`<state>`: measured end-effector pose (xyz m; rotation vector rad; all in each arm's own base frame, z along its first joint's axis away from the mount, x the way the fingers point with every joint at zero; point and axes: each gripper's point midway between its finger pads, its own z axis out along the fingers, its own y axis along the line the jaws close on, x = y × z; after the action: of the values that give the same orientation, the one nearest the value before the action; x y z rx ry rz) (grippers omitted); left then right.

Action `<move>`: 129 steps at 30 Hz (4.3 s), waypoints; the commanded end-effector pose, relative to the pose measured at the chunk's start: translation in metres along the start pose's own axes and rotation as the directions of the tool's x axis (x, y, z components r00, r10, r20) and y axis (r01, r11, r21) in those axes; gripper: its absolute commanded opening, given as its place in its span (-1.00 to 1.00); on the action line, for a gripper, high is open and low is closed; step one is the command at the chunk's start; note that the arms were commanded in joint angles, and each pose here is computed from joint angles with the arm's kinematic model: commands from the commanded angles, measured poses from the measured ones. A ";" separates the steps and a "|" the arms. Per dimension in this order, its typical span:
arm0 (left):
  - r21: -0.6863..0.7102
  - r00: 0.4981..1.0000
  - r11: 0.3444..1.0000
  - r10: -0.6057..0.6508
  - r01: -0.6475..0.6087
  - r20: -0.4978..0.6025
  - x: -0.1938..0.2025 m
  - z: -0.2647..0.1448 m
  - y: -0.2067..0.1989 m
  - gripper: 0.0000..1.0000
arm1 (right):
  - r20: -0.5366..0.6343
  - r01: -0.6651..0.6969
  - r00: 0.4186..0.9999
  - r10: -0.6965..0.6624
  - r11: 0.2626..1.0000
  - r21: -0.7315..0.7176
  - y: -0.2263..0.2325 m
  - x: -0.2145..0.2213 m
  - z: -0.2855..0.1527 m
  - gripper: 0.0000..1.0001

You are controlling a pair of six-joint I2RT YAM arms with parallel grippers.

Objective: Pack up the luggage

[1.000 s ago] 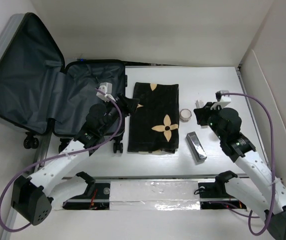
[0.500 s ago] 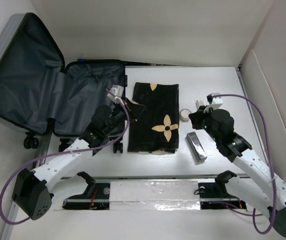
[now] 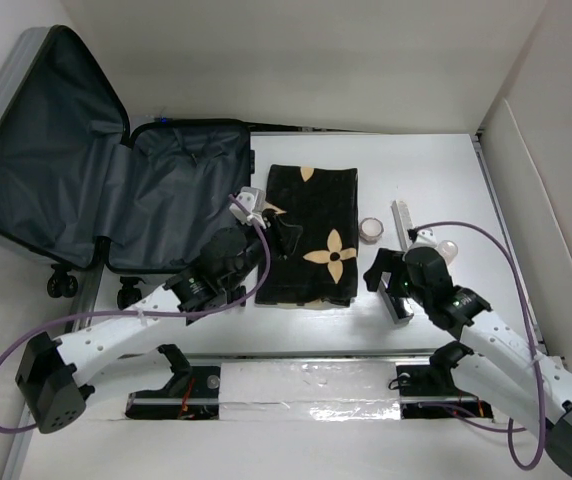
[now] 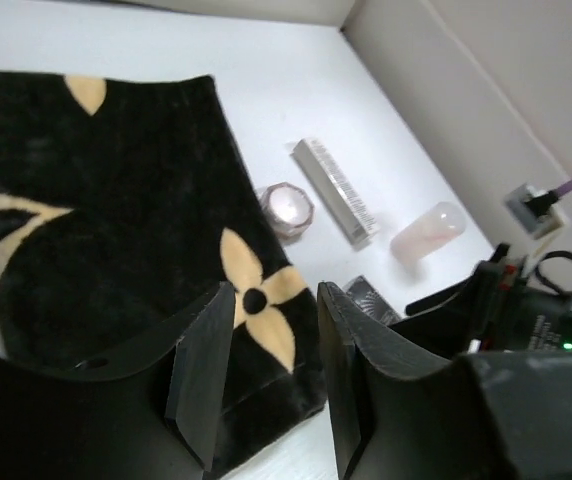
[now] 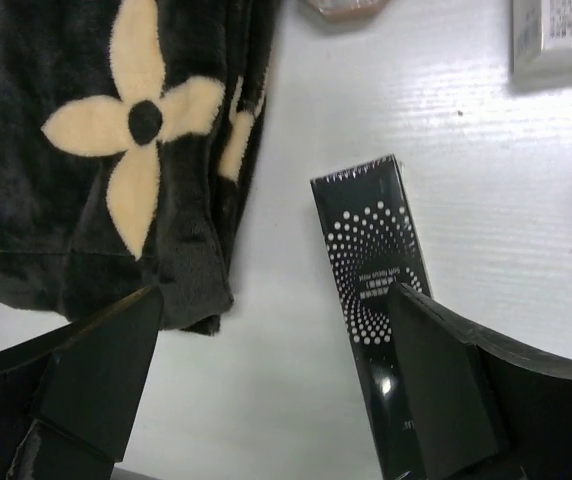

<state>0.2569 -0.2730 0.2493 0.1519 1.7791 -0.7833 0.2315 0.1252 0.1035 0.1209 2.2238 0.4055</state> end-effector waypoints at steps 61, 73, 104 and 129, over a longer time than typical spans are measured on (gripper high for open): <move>0.318 0.739 0.940 -0.304 0.128 0.601 -0.129 -0.162 0.008 -0.21 | -0.024 -0.133 0.980 0.198 0.554 -0.822 0.419 -0.169 0.083 0.72; 0.293 0.845 0.952 -0.229 0.091 0.483 -0.098 -0.117 -0.002 -0.21 | 0.338 -0.053 0.941 0.019 0.994 0.094 0.088 -0.196 0.065 -1.00; 0.362 0.934 0.929 -0.190 0.071 0.303 -0.044 -0.079 -0.017 -0.27 | 0.211 -0.265 0.964 0.163 0.669 0.695 -0.177 -0.102 0.016 0.83; 0.260 0.895 0.963 -0.177 0.072 0.409 -0.065 -0.095 0.005 -0.22 | 0.347 -0.021 0.930 0.120 0.961 -0.275 0.145 -0.215 -0.010 -0.28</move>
<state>0.2066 -0.2119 0.3049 0.0536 1.3521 -1.0722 0.3449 0.1265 0.2583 0.3044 1.9101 0.3643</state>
